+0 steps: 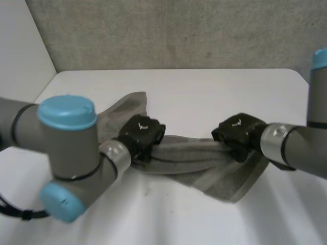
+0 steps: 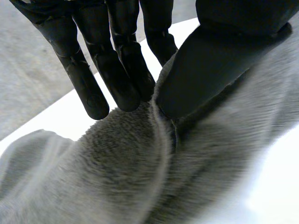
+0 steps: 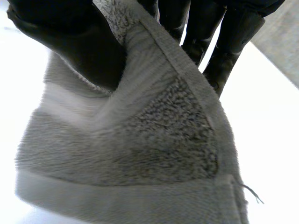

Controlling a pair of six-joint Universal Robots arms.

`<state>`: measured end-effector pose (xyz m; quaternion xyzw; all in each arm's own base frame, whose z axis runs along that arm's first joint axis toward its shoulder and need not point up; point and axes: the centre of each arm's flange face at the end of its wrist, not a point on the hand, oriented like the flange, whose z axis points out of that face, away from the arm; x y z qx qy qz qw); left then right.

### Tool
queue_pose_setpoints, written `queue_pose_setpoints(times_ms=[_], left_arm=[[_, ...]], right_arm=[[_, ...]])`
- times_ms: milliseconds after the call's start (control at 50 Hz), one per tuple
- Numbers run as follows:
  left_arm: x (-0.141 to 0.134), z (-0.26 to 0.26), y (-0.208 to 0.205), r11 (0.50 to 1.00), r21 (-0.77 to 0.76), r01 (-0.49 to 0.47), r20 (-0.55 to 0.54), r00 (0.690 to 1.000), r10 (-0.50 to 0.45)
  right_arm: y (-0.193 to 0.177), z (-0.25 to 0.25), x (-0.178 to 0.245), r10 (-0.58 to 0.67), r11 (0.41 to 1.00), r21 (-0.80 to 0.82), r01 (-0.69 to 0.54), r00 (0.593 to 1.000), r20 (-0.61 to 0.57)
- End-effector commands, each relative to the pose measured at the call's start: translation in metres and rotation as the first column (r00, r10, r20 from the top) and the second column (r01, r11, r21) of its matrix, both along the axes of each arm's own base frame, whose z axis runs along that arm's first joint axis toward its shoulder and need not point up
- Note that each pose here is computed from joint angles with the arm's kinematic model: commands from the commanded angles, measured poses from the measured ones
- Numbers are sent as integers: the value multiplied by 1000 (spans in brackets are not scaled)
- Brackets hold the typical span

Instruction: Fold the towel.

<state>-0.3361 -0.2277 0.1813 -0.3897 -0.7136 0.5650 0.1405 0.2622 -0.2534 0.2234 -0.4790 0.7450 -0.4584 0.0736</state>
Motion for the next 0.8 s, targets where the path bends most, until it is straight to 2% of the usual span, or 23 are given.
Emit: queue_pose_setpoints(times_ms=[20,60,80,100,120,160,180,220,280,340,380,400,440,460,480,500,520,540,560,600,620,660,800], left_arm=[[-25,36,-62,972,-209,-109,-73,993,96],[-34,90,-89,907,-379,-182,-164,978,128],[-34,91,-89,907,-380,-182,-164,978,128],[-36,123,-96,863,-455,-221,-229,965,127],[-36,123,-97,862,-455,-221,-229,965,127],[-37,194,-102,746,-586,-317,-396,915,79],[-37,195,-102,745,-586,-318,-396,915,78],[-31,254,-93,625,-670,-400,-518,856,-7],[-28,267,-89,596,-685,-419,-542,840,-33],[-28,270,-87,592,-689,-418,-544,838,-42],[-31,249,-91,642,-663,-384,-503,864,-3],[-31,249,-91,643,-663,-384,-502,865,-3],[-35,208,-97,720,-611,-329,-424,904,53],[-35,208,-97,721,-610,-329,-424,904,54],[-34,188,-98,754,-580,-309,-386,919,79],[-34,166,-99,788,-546,-285,-341,934,102],[-34,165,-99,788,-546,-285,-341,935,102],[-34,144,-98,818,-512,-263,-297,947,119],[-34,144,-98,818,-512,-263,-297,948,119],[-29,98,-92,876,-429,-221,-200,969,147],[-29,98,-92,876,-428,-221,-199,969,147],[-24,56,-82,918,-347,-191,-115,980,160],[-26,-3,-51,967,-234,-100,-8,995,100]], right_arm=[[-52,15,32,-11,975,-220,18,999,33],[-81,47,56,-5,898,-437,57,993,119],[-81,48,56,-5,897,-438,57,993,119],[-94,74,62,-5,825,-555,106,983,181],[-94,74,62,-5,824,-556,107,983,182],[-106,132,68,25,646,-728,228,947,319],[-106,132,68,25,646,-729,229,947,319],[-106,173,66,59,507,-798,326,911,409],[-102,185,63,63,482,-806,345,904,424],[-97,185,61,47,511,-794,330,911,409],[-89,167,64,18,605,-747,276,933,359],[-89,167,64,18,605,-747,276,933,359],[-83,141,64,-16,705,-675,219,956,294],[-83,141,64,-16,705,-674,219,956,293],[-81,126,63,-34,752,-630,195,966,258],[-81,126,62,-34,752,-629,195,966,258],[-79,110,62,-47,792,-586,173,973,225],[-77,94,60,-62,825,-542,159,979,193],[-77,94,60,-62,825,-542,159,979,193],[-72,59,57,-80,880,-456,132,988,132],[-72,59,57,-80,880,-456,132,988,132],[-65,26,51,-92,923,-368,111,993,70],[-48,-20,41,-98,968,-233,92,995,-14]])
